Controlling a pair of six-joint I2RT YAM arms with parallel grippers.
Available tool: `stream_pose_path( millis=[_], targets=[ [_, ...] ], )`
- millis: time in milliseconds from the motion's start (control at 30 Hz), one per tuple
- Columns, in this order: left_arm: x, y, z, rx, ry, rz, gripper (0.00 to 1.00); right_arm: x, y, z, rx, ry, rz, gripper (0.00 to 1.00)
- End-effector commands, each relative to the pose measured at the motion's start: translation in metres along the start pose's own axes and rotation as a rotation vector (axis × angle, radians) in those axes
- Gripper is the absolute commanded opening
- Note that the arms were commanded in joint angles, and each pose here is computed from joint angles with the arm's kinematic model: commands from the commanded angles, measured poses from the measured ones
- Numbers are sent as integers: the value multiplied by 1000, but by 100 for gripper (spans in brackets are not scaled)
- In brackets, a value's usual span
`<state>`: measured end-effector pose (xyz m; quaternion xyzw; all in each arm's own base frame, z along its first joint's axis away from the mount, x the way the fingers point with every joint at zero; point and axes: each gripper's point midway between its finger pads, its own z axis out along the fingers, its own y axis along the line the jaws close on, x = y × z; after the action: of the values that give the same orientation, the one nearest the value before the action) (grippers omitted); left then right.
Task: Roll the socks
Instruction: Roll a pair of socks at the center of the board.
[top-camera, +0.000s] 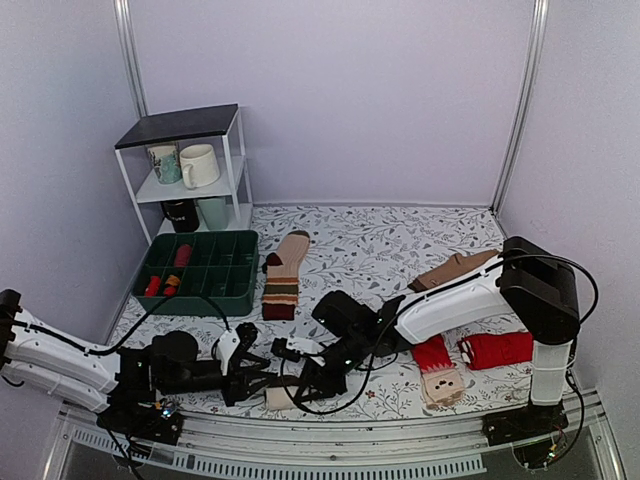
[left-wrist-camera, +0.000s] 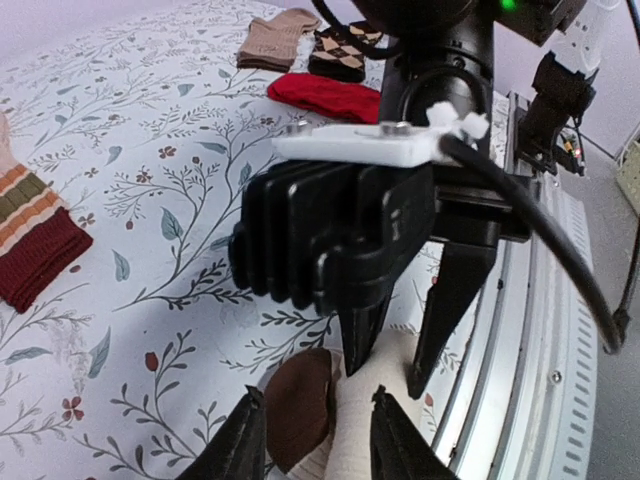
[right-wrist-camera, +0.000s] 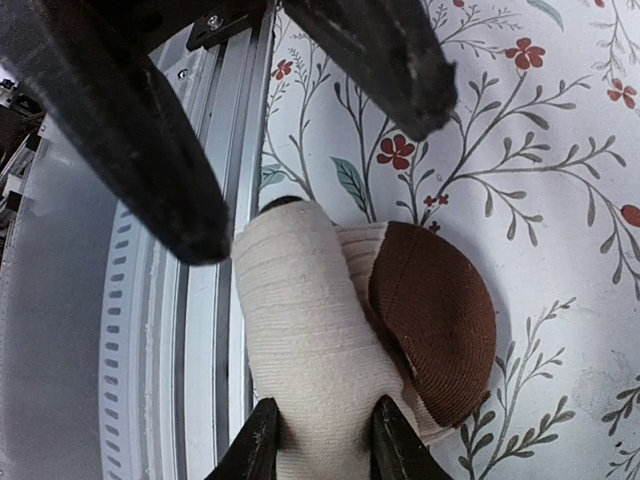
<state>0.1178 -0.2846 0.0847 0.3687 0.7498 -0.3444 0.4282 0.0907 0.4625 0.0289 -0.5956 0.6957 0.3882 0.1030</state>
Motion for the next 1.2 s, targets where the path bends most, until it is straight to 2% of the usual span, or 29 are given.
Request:
stream_pose_path(
  millis=[0, 200, 400, 600, 767, 833, 933, 1000, 1167],
  targets=[
    [13, 1, -4, -13, 19, 61, 40, 139, 8, 7, -20, 467, 341, 27],
    [28, -15, 8, 23, 93, 109, 39, 135, -5, -1, 9, 492, 423, 27],
    [19, -36, 8, 51, 65, 165, 40, 133, -10, -3, 23, 514, 445, 27],
    [20, -38, 7, 41, 76, 186, 41, 134, -12, -3, 31, 520, 448, 27],
    [32, -35, 13, 8, 130, 177, 41, 126, -15, -3, 44, 511, 437, 27],
    [36, -33, 15, -11, 152, 161, 37, 126, -16, -3, 50, 514, 438, 27],
    [45, -31, 17, -26, 179, 118, 12, 119, -18, -3, 60, 503, 427, 27],
    [49, -29, 17, -40, 193, 87, 0, 108, -21, -4, 72, 484, 411, 27],
    [59, -23, 12, -68, 216, 25, 0, 91, -24, -6, 89, 453, 386, 28]
  ],
)
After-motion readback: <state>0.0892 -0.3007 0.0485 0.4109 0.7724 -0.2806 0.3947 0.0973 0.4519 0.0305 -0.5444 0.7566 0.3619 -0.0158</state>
